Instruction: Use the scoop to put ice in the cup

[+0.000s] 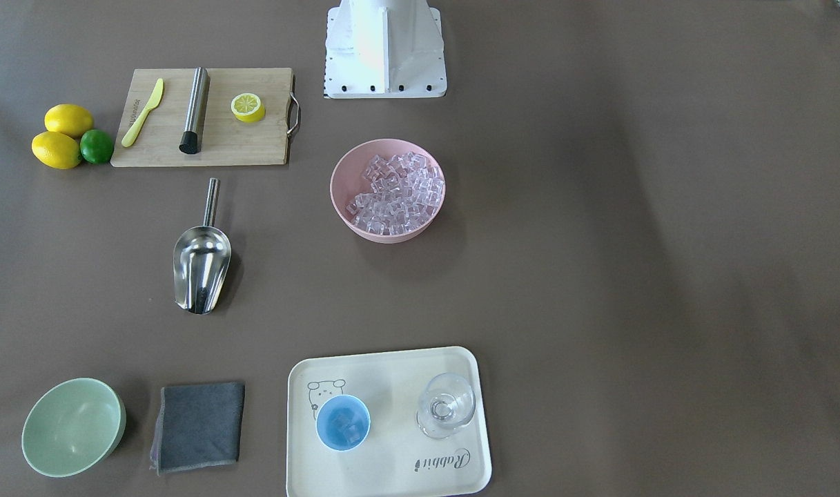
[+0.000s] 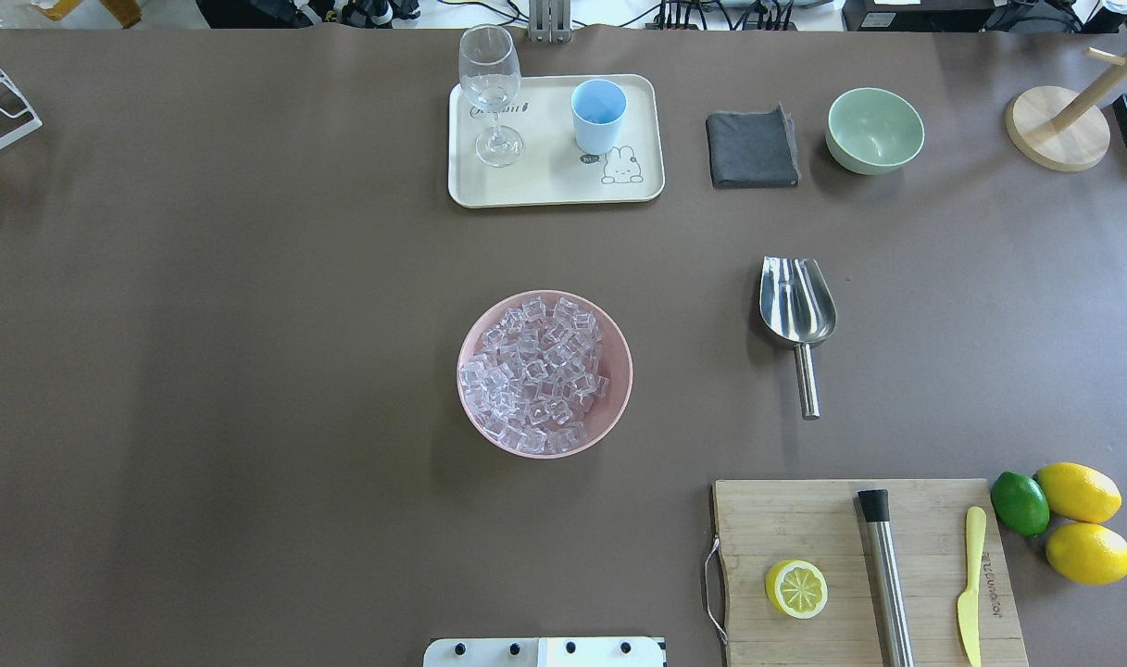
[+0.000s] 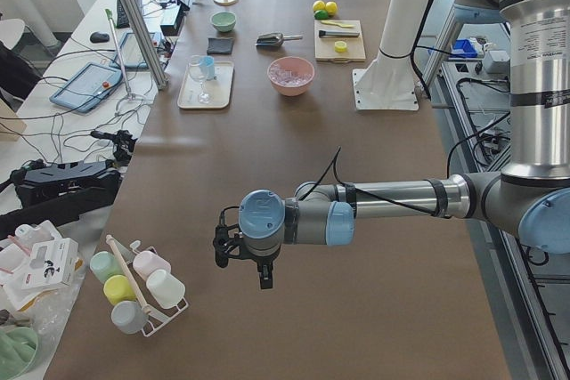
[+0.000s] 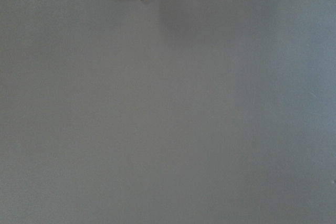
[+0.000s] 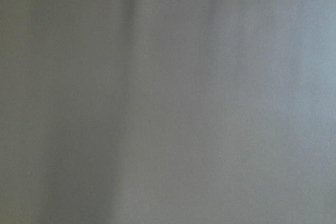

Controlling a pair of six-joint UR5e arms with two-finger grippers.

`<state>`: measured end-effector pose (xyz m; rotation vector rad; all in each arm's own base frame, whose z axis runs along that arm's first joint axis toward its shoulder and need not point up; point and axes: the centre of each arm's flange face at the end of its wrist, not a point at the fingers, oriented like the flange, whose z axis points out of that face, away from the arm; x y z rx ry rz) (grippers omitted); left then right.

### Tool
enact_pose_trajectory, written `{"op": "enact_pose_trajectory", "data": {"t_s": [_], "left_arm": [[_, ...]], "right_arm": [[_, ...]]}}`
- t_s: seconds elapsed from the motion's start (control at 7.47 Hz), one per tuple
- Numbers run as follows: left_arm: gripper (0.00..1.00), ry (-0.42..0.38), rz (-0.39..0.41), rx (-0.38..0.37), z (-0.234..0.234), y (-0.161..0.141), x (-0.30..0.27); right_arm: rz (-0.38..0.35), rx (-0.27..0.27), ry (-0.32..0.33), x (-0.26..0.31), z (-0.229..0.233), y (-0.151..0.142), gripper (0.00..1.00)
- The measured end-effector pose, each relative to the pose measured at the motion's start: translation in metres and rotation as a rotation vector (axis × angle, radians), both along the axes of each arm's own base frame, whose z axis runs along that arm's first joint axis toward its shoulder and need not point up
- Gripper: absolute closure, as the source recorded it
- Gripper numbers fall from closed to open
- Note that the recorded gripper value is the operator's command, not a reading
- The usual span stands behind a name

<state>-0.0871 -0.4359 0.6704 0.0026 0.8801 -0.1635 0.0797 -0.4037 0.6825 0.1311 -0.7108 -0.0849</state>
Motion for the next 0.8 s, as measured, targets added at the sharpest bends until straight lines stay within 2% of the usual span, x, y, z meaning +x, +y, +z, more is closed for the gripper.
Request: {"op": "enact_pose_trajectory", "data": {"t_s": [0.8], "left_arm": [[0.03,-0.001,0.001,-0.001,0.0006,0.0,0.0004]], "right_arm": [[0.015,-0.011,-0.006,0.0034,0.0017,0.0037,0.0]]}}
